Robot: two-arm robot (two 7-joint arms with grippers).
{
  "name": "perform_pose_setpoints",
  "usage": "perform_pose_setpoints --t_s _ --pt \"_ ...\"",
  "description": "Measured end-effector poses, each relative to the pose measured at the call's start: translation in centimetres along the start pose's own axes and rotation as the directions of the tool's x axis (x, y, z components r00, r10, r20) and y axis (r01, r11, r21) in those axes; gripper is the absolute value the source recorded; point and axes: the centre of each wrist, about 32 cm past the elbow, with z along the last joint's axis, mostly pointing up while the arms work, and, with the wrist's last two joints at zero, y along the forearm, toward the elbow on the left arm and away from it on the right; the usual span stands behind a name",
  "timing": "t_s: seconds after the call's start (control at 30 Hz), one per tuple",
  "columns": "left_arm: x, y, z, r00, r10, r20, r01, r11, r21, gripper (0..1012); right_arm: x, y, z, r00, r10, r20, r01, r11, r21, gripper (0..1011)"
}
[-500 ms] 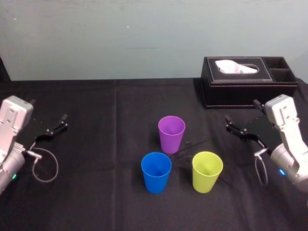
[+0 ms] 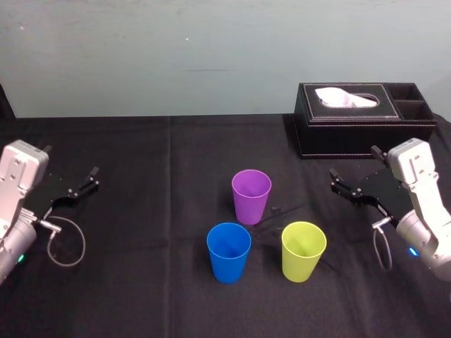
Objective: Stack the three plastic cups sequentially using one hand.
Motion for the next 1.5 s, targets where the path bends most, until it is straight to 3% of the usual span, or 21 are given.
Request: perform_pose_setpoints --t_s 1.5 --pt "0.00 0.00 0.00 1.0000 0.000 0.000 0.000 1.0000 0.000 1011 0.00 0.00 0.00 1.000 0.000 0.000 0.000 1.000 0.000 1003"
